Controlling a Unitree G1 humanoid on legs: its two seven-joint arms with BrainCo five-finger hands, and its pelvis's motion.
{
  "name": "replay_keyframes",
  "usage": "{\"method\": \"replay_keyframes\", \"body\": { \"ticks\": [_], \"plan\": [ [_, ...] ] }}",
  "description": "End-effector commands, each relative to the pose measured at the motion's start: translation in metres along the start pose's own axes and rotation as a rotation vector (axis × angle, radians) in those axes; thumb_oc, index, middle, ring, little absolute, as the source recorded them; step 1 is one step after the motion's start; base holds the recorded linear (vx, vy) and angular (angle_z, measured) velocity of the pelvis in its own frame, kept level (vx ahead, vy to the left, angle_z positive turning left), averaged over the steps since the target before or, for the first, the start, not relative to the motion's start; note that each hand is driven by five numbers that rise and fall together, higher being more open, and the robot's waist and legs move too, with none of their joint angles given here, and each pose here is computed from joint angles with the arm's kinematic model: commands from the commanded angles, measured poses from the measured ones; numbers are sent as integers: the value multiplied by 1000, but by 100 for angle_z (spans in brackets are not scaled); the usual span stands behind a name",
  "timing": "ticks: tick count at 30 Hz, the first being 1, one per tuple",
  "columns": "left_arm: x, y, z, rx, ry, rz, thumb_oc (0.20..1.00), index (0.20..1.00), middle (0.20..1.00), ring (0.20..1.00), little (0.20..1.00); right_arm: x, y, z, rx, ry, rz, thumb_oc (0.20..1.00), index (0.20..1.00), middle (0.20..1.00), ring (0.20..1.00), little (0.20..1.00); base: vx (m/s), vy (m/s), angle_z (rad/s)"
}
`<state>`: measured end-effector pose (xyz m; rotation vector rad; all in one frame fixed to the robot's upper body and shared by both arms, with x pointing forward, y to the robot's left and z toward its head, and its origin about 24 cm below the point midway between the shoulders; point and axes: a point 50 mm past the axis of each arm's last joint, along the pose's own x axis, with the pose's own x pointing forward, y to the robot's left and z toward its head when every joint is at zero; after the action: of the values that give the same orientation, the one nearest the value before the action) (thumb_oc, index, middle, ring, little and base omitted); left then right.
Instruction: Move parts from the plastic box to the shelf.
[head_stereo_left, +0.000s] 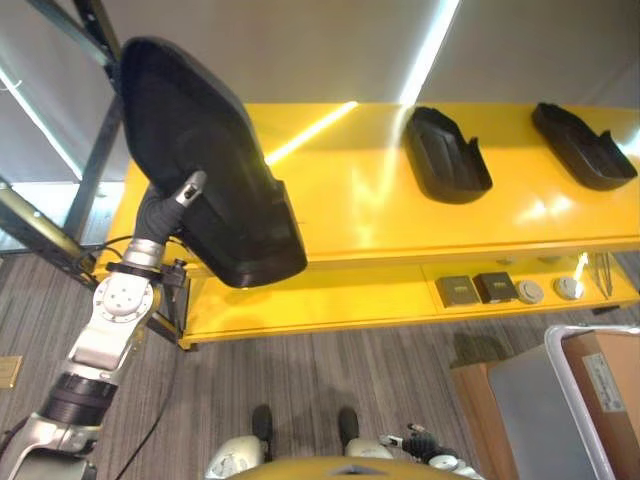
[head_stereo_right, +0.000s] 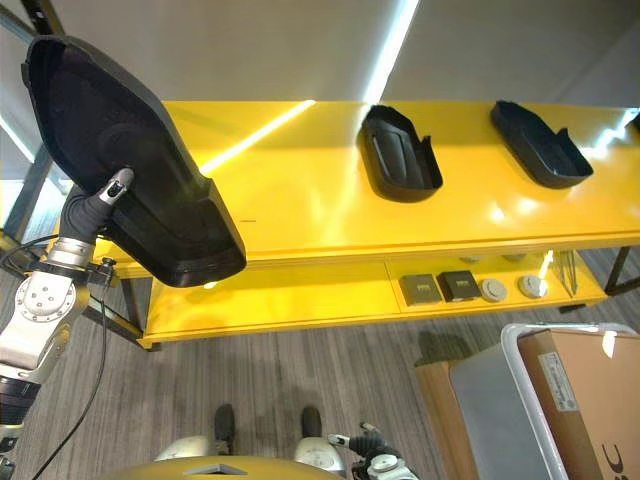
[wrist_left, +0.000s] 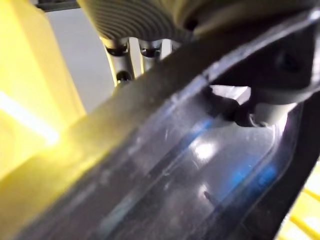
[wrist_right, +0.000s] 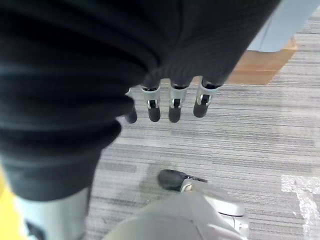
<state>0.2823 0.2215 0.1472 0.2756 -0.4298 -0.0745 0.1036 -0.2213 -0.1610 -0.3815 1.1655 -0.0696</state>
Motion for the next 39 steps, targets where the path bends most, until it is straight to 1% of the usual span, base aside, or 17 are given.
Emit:
{"method": "replay_keyframes", "body": {
  "ticks": [1,3,5,7,8,9,10,11,14,16,22,26,28,32,36,38,39],
  "plan": [
    [41,14,35,-75,-172,103,200,200,200,200,200,1,-17,-4,-3,15,-31,1000,1000,1000,1000,1000,67,-18,-2],
    [66,28,31,-69,-120,131,200,200,200,200,200,3,-21,10,-24,-40,-37,1000,1000,1000,1000,1000,16,-4,-7],
    [89,59,26,-10,-15,170,200,200,200,200,200,3,-23,12,-40,-49,-32,1000,1000,1000,1000,1000,19,3,-20],
    [104,74,26,11,50,199,200,200,200,200,200,4,-25,18,-42,-60,-37,1000,1000,1000,1000,1000,4,0,-33],
    [122,87,33,69,107,230,200,200,200,200,200,5,-27,28,-34,-81,-45,1000,1000,1000,1000,1000,-36,6,-15],
    [127,93,36,111,135,223,200,200,200,200,200,5,-29,30,-32,-83,-50,1000,1000,1000,1000,1000,-39,6,-7],
    [127,93,37,111,133,222,200,200,200,200,200,5,-29,31,-30,-84,-49,1000,1000,1000,1000,1000,-61,17,-3],
    [128,110,38,216,207,216,200,200,200,200,200,6,-32,38,-50,-105,-53,1000,1000,1000,1000,1000,-50,13,-8],
    [129,122,42,304,261,204,200,200,200,200,200,7,-34,41,-76,-107,-51,1000,1000,1000,1000,1000,-40,13,-11],
    [124,133,40,292,289,235,200,200,200,200,200,7,-34,40,-79,-98,-44,1000,1000,1000,1000,1000,-34,11,-6],
    [115,152,35,402,420,231,200,200,200,200,200,7,-35,49,-67,-122,-38,1000,1000,1000,1000,1000,-15,3,-1],
    [105,169,35,549,494,247,200,200,200,200,200,8,-33,53,-82,-133,-22,1000,1000,1000,1000,1000,0,0,0],
    [104,170,35,573,500,244,200,200,200,200,200,7,-32,52,-92,-131,-17,1000,1000,1000,1000,1000,0,0,0],
    [106,173,44,757,506,204,200,200,200,200,200,7,-31,54,-99,-147,-9,1000,1000,1000,1000,1000,0,0,0],
    [117,167,67,953,401,154,200,200,200,200,200,6,-29,58,-91,-183,2,1000,1000,1000,1000,1000,0,0,0],
    [118,166,69,976,389,146,200,200,200,200,200,6,-30,59,-85,-189,-1,1000,1000,1000,1000,1000,7,1,2],
    [122,163,75,1064,368,112,200,200,200,200,200,6,-31,58,-76,-193,-3,1000,1000,1000,1000,1000,14,3,4]
  ]
}}
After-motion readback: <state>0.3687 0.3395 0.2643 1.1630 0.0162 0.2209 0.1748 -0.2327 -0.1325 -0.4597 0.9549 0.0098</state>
